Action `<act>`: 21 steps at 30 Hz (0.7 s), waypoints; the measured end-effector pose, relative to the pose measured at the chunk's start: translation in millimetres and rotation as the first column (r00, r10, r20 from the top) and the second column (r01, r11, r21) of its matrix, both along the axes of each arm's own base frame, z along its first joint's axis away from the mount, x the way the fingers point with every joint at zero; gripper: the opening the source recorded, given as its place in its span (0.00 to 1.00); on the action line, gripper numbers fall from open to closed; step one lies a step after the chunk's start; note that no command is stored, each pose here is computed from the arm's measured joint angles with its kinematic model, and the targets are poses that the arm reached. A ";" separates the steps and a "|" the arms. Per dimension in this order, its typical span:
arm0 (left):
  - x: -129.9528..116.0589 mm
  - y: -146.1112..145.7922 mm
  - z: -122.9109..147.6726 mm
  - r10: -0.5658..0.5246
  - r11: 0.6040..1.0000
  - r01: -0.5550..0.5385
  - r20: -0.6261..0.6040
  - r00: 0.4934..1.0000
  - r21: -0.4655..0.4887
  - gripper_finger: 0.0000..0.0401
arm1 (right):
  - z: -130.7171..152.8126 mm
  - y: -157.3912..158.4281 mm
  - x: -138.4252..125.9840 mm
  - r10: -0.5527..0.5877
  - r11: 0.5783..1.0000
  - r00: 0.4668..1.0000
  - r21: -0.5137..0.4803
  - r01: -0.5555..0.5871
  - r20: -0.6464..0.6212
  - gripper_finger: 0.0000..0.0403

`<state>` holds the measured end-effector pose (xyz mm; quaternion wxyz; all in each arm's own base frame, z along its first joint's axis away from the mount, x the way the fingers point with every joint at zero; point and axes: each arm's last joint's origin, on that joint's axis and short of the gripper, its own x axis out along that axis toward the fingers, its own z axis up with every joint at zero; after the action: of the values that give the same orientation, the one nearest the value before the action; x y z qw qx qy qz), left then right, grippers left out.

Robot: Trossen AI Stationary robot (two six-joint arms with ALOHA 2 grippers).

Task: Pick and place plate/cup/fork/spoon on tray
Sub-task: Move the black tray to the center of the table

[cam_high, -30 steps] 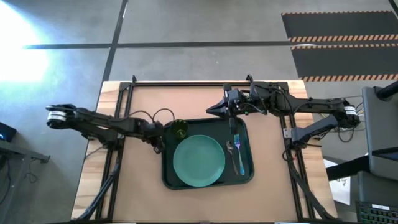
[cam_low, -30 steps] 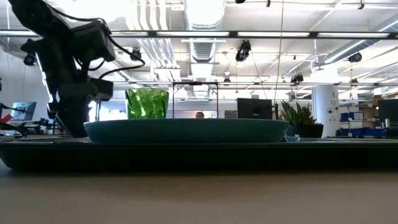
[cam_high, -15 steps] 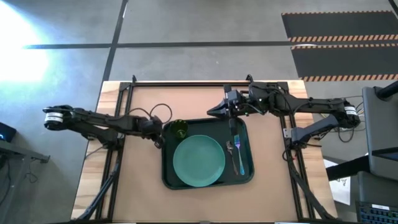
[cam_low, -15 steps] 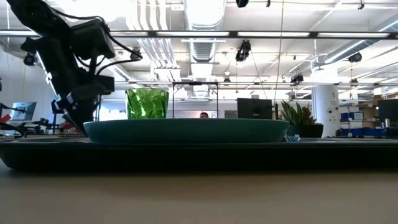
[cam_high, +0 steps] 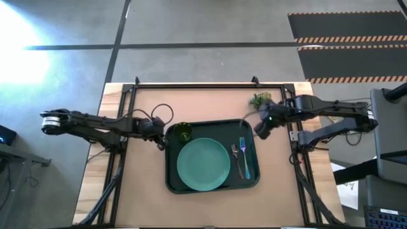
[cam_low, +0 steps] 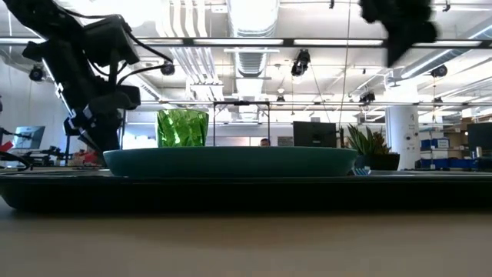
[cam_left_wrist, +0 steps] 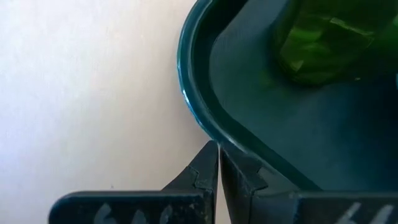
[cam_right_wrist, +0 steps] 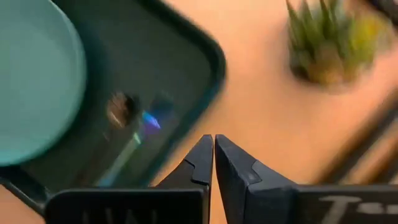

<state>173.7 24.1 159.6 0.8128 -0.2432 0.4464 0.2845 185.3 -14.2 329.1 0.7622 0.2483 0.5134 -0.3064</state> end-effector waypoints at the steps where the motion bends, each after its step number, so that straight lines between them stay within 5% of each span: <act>1: -0.2 0.0 0.8 0.000 1.000 0.000 0.006 1.000 0.000 0.00 | -2.9 3.2 -3.0 -0.016 1.000 0.999 0.020 0.017 -0.029 0.02; 7: -11.3 -1.3 6.2 0.000 1.000 0.000 -0.019 1.000 -0.005 0.00 | -31.7 20.6 0.7 -0.013 0.994 1.000 0.112 0.016 -0.028 0.02; 21: -33.9 -3.7 21.0 0.006 1.000 -0.006 0.002 1.000 -0.007 0.00 | -160.7 52.6 -11.9 -0.094 0.921 0.990 0.369 0.126 -0.104 0.02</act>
<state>139.8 20.4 180.5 0.8116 -0.2477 0.4459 0.2850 173.4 38.3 168.4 0.6601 0.4041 0.5794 -0.2553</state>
